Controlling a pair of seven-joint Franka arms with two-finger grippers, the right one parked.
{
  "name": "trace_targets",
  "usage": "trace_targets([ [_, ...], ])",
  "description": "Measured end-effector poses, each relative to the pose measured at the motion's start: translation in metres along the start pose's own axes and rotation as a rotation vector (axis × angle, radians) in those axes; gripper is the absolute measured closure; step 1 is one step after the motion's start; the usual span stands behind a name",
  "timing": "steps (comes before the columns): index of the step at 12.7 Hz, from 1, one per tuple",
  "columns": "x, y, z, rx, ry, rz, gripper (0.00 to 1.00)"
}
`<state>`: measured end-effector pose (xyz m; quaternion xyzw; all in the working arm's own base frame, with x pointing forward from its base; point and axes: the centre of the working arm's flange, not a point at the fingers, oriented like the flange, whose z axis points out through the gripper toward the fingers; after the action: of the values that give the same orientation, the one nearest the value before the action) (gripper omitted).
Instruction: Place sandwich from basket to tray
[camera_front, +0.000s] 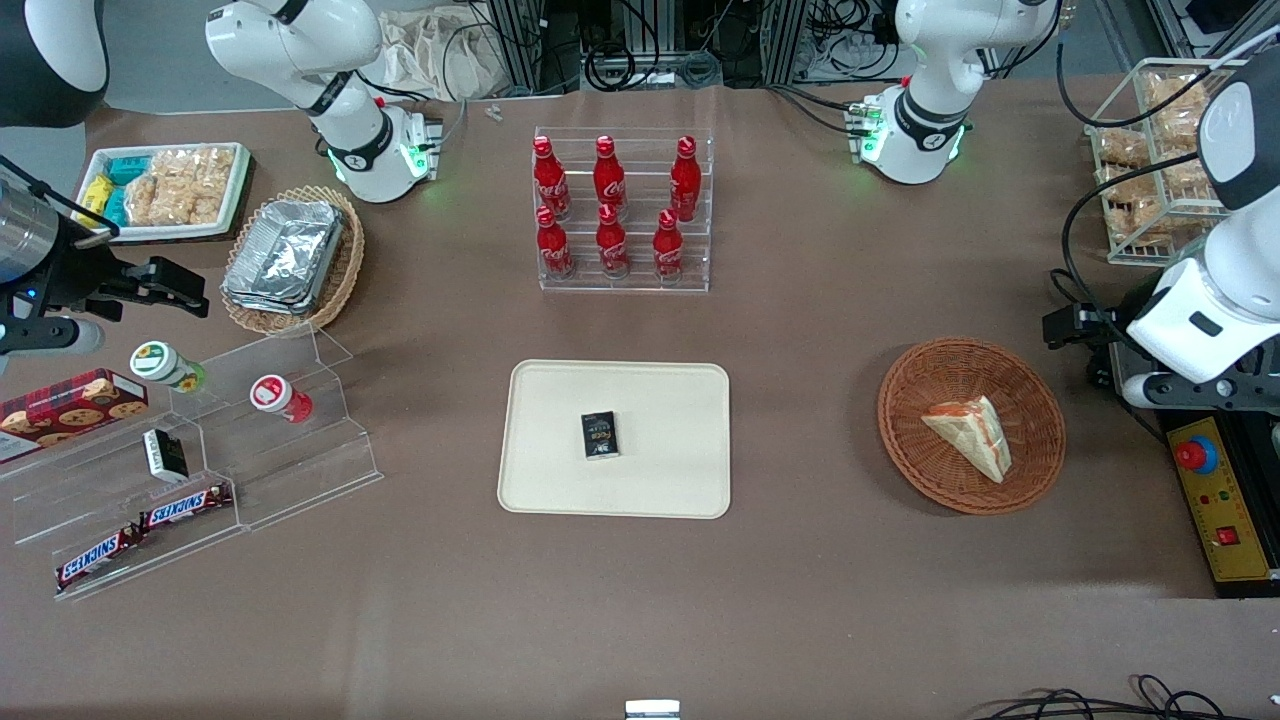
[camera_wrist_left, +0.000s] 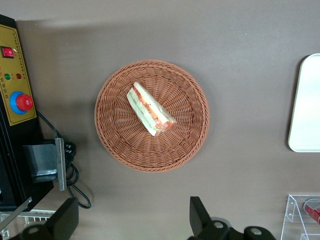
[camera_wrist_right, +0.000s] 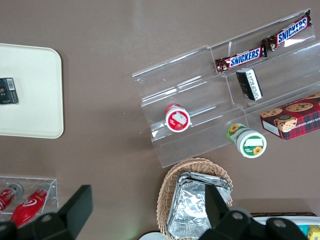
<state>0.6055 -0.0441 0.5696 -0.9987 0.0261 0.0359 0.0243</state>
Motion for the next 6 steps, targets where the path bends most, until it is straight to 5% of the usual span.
trace_targets([
  [6,0.006,-0.002,0.013,-0.001,-0.021,-0.035,0.00],
])
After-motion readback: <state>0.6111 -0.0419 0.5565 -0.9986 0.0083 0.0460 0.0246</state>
